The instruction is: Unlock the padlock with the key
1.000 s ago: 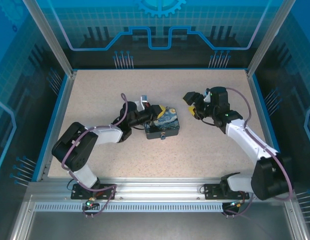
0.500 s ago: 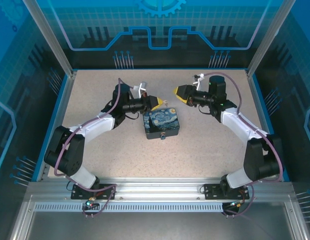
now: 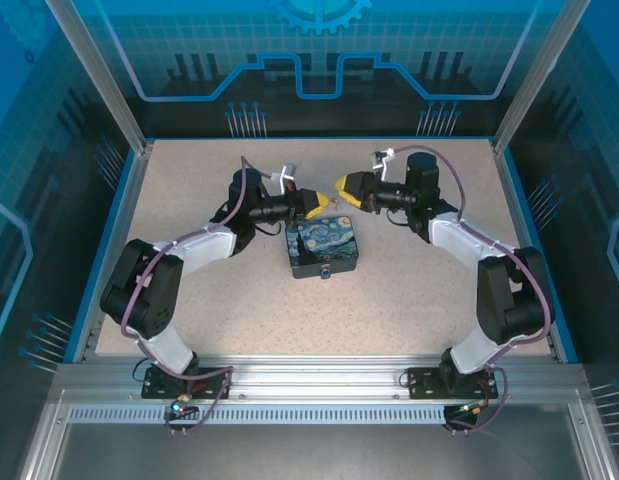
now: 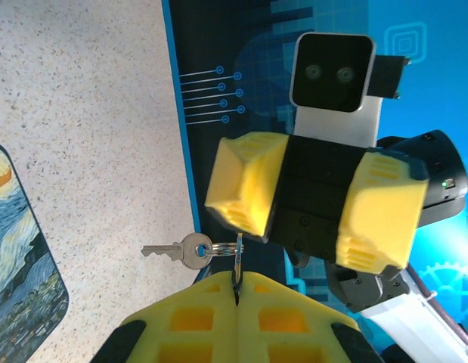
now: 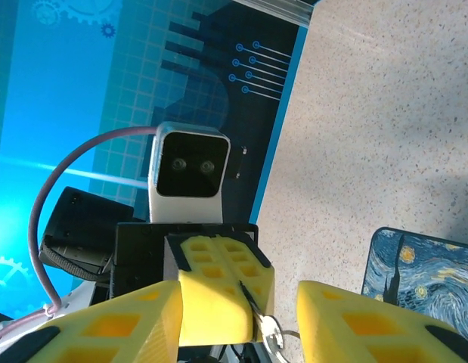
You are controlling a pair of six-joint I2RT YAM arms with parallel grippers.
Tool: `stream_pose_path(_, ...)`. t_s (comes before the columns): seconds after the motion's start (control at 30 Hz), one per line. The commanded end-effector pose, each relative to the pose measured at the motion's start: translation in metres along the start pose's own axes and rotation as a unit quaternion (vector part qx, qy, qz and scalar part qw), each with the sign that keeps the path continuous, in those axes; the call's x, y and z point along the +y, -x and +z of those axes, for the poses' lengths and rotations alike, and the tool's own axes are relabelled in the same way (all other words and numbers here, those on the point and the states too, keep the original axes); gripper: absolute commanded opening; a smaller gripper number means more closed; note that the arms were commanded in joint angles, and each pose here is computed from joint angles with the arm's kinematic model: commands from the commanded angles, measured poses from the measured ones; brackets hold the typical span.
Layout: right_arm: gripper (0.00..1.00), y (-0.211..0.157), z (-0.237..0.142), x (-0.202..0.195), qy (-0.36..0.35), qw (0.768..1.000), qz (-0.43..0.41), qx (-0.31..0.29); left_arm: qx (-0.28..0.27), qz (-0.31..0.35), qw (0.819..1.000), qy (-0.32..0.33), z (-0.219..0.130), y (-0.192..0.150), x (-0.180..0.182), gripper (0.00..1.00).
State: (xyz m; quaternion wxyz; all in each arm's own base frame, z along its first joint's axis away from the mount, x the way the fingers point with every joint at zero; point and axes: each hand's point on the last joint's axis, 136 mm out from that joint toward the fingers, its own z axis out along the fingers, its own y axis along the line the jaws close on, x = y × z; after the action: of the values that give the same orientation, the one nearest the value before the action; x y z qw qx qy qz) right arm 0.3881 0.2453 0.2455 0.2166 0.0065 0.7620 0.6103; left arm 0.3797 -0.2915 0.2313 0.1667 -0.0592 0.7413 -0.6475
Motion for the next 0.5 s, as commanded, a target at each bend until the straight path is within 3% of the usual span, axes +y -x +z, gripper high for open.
stream_pose_path(0.0,0.44,-0.010,0.005,-0.001,0.013,1.000,0.003,0.019,0.001,0.002,1.000,-0.022,-0.001,0.004,-0.006,0.00)
stream_pose_path(0.47,0.35,-0.023,0.006,-0.010,0.013,0.999,0.011,0.043,0.004,-0.004,1.000,-0.026,0.002,0.009,-0.004,0.00)
